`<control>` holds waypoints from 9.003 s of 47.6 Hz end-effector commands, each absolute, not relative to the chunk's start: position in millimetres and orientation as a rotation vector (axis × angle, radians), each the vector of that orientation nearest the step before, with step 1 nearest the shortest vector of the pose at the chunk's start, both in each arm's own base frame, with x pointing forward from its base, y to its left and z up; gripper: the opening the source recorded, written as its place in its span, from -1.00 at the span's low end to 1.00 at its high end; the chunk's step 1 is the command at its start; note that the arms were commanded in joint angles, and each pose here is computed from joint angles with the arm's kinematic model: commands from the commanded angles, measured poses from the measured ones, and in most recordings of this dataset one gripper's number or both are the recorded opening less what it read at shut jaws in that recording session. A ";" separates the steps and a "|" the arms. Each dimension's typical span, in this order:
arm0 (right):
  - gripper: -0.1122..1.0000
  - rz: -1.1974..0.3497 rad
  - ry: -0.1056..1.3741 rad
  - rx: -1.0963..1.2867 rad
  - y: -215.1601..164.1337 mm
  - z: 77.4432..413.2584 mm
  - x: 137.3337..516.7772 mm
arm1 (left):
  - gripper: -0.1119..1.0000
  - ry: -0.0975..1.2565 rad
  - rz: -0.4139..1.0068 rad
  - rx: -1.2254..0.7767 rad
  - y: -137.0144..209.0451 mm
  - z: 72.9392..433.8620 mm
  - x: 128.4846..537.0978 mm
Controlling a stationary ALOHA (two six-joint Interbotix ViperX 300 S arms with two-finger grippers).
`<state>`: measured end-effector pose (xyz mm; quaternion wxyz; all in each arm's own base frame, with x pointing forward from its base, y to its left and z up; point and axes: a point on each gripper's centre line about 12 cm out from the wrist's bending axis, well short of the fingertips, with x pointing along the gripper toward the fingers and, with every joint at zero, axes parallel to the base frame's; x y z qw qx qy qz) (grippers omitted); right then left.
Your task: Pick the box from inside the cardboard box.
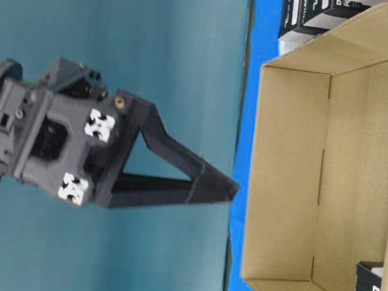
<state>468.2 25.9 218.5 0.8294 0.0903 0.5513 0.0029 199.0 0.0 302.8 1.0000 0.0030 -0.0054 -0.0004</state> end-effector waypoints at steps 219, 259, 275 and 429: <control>0.97 0.226 1.240 -0.037 25.3 133.4 528.3 | -0.76 0.098 -0.015 -0.034 -3.2 305.7 182.6; 0.97 0.133 1.234 0.080 39.0 108.1 530.2 | -0.76 0.108 -0.015 -0.034 -3.2 303.6 183.9; 0.96 0.122 1.225 0.088 35.5 105.8 529.8 | -0.76 0.109 -0.015 -0.033 -3.2 303.4 184.2; 0.31 -0.056 1.327 0.047 -25.4 127.6 198.9 | -0.76 0.089 -0.017 -0.034 -3.6 306.6 184.4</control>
